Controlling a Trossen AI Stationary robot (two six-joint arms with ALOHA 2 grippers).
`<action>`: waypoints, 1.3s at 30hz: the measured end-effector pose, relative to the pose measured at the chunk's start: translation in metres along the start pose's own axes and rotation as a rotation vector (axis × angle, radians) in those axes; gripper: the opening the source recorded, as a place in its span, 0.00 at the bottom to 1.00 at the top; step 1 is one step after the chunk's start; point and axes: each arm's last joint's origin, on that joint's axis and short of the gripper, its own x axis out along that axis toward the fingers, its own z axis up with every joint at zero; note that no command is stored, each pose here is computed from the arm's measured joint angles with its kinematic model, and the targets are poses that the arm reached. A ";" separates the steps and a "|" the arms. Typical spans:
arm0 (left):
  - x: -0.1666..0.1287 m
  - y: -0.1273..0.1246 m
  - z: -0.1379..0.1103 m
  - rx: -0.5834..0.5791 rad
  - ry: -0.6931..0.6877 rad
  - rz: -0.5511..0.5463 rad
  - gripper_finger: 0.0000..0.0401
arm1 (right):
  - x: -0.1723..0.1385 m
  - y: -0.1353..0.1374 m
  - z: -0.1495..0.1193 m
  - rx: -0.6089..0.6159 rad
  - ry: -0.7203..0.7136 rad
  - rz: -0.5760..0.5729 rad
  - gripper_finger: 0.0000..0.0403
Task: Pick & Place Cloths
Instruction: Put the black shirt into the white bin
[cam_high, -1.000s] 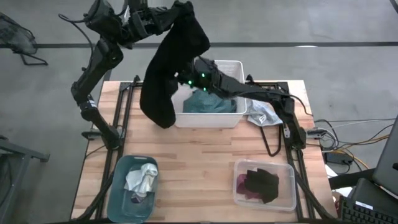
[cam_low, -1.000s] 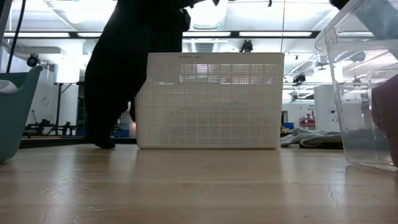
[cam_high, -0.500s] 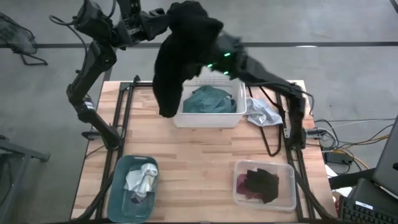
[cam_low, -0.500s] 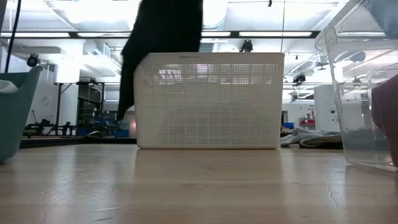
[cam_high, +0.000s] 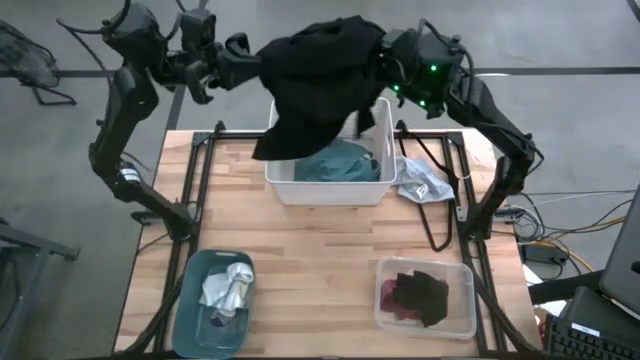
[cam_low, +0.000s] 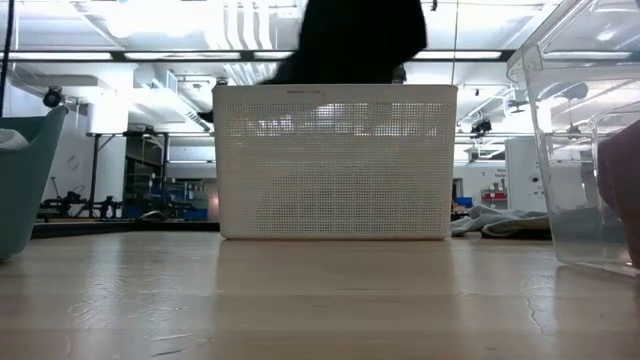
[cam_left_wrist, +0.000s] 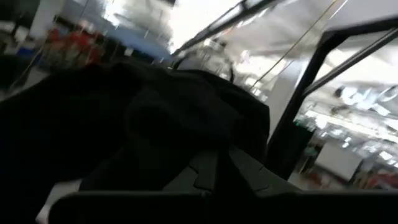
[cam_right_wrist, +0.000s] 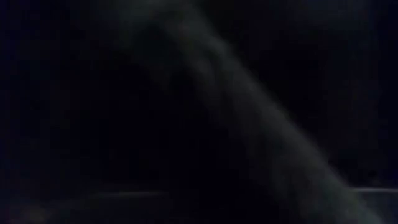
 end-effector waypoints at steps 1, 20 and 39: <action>-0.002 0.000 -0.003 -0.002 0.025 0.019 0.05 | -0.001 -0.001 -0.002 -0.002 0.021 -0.011 0.03; -0.045 0.003 -0.043 -0.146 0.298 0.624 0.05 | 0.069 0.019 -0.136 0.111 0.671 0.011 0.03; -0.050 0.005 -0.053 -0.225 0.385 0.672 0.05 | 0.106 -0.011 -0.249 0.468 1.198 0.107 0.19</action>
